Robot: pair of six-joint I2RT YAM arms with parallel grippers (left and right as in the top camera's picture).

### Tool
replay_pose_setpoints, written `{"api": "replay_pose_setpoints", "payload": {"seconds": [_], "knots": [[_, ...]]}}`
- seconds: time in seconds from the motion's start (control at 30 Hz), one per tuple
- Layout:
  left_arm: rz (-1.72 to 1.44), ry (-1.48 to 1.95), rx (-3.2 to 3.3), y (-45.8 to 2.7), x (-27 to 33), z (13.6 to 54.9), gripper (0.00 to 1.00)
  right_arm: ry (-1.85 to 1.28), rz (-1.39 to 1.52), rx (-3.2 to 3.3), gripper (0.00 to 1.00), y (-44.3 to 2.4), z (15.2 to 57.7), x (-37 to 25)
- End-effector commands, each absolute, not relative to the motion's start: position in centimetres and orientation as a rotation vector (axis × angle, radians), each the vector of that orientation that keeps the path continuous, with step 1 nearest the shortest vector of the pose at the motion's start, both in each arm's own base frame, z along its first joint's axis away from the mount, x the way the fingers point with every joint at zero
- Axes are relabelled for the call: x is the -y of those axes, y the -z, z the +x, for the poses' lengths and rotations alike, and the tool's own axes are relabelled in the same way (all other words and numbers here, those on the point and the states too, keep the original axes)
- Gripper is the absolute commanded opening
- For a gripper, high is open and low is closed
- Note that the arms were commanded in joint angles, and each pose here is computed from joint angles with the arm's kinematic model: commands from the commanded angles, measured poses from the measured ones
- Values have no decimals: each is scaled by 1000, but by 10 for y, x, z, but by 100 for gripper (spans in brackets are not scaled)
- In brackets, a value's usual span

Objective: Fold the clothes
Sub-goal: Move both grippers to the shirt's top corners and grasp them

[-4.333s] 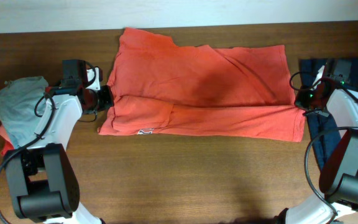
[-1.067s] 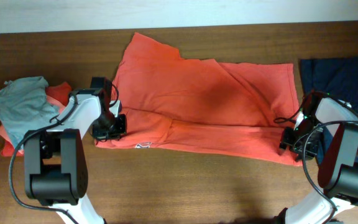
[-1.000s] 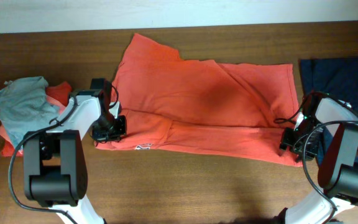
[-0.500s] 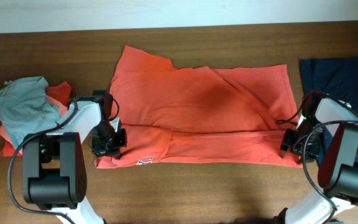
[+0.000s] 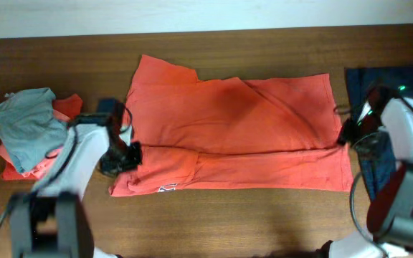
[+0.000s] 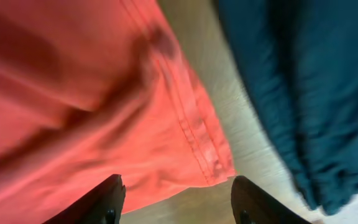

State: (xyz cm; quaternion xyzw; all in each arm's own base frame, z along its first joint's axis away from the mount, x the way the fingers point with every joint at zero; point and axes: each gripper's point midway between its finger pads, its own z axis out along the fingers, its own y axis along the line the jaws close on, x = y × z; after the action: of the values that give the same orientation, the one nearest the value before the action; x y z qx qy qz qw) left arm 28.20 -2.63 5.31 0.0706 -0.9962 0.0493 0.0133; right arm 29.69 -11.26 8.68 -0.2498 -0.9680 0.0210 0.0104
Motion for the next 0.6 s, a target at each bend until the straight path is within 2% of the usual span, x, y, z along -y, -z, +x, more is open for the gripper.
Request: {"api": "replay_pose_setpoints", "payload": {"seconds": [0.0, 0.07, 0.27, 0.43, 0.57], "knots": [[225, -192, 3358, -114, 25, 314, 45, -21, -728, 3190, 61, -137, 313, 110], [223, -217, 3463, -132, 25, 330, 51, 14, -731, 3211, 62, -145, 313, 106], [96, -333, 3714, -166, 34, 394, 56, 100, -711, 3216, 62, -148, 313, 96], [-83, -288, 3744, -166, 35, 452, 57, 102, -709, 3209, 62, -147, 311, 96], [-23, -272, 3709, -152, 22, 502, 58, 101, -684, 3211, 62, -147, 310, 95]]}}
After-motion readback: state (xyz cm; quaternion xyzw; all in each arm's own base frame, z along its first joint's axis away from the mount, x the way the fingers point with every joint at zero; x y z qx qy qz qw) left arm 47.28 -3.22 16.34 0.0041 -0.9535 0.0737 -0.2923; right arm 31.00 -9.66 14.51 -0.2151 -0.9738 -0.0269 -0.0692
